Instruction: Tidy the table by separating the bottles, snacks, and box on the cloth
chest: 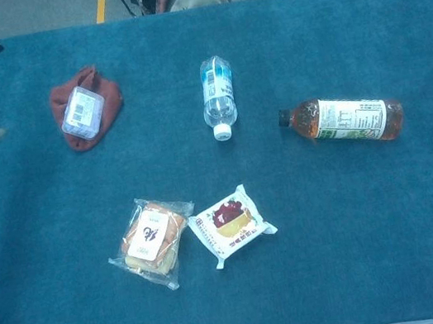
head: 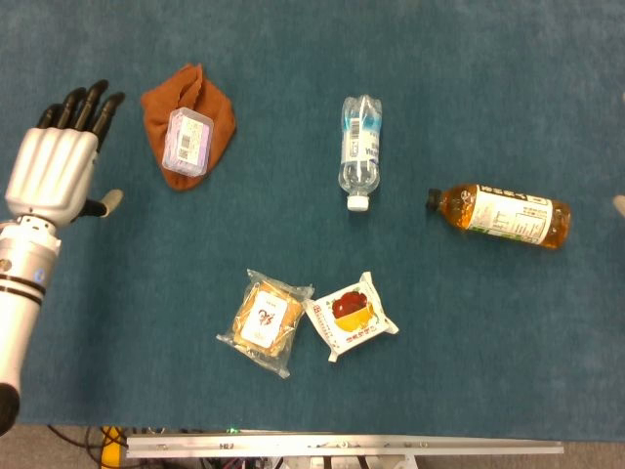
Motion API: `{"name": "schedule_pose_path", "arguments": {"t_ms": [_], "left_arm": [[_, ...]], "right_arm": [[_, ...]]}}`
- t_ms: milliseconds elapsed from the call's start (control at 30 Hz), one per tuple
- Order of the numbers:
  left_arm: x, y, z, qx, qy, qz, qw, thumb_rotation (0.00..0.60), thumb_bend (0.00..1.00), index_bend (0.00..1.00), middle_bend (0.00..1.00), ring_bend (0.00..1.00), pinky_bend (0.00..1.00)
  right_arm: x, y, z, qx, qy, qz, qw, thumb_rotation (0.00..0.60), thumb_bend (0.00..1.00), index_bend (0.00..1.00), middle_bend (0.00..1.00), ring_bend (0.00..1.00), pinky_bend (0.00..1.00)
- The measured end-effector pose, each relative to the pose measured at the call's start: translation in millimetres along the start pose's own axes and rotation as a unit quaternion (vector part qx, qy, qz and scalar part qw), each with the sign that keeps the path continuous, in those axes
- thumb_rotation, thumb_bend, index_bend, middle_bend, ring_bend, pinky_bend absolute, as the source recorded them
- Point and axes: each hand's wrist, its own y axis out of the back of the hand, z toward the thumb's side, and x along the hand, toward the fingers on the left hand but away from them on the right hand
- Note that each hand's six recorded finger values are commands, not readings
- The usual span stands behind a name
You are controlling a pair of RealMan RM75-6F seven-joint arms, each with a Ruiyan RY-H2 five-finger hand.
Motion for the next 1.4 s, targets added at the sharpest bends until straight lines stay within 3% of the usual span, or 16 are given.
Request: {"name": "schedule_pose_path", "arguments": {"t_ms": [300,600,800,1033,1200,1300,1400], "left_arm": [[-26,1,-7,-0.004,-0.008,0.005,0.9999,0.600,0.20,0.00,0.00,0.00,0.15],[-44,-10,-17,0.000,-0.006,-0.018,0.9998,0.600,0.20,0.00,0.00,0.00,0.15],[-50,-12,-18,0.003,-0.009,-0.023,0.9997,0.600,0.20,0.00,0.00,0.00,0.15],[-63,-7,-23,0.001,-0.004,-0.014,0.9999,0.600,0.20,0.00,0.00,0.00,0.15],[-73,-3,-31,-0.003,0.007,-0.009,0.9999,0.600,0.20,0.00,0.00,0.00,0.15],[-78,-2,-33,-0.006,0.009,-0.007,0.9999,0.600,0.20,0.00,0.00,0.00,0.15],[-84,0,-36,-0.009,0.011,-0.003,0.9999,0.600,0.20,0.00,0.00,0.00,0.15]], "right_arm": [[-20,3,34,0.039,0.064,0.026,0.9968,0.600,0.16,0.09,0.28,0.24,0.37],[-18,-20,37,0.065,0.058,0.060,0.9944,0.600,0.00,0.09,0.26,0.24,0.37],[-28,-28,55,0.072,0.081,0.077,0.9911,0.600,0.00,0.09,0.25,0.23,0.37],[-54,-27,93,0.080,0.129,0.101,0.9833,0.526,0.00,0.09,0.25,0.21,0.37],[-76,-21,121,0.090,0.153,0.091,0.9798,0.552,0.02,0.09,0.25,0.21,0.37],[-89,-24,138,0.103,0.165,0.089,0.9768,0.596,0.02,0.09,0.25,0.21,0.37],[-102,-29,153,0.123,0.174,0.087,0.9731,0.600,0.02,0.09,0.25,0.21,0.37]]}}
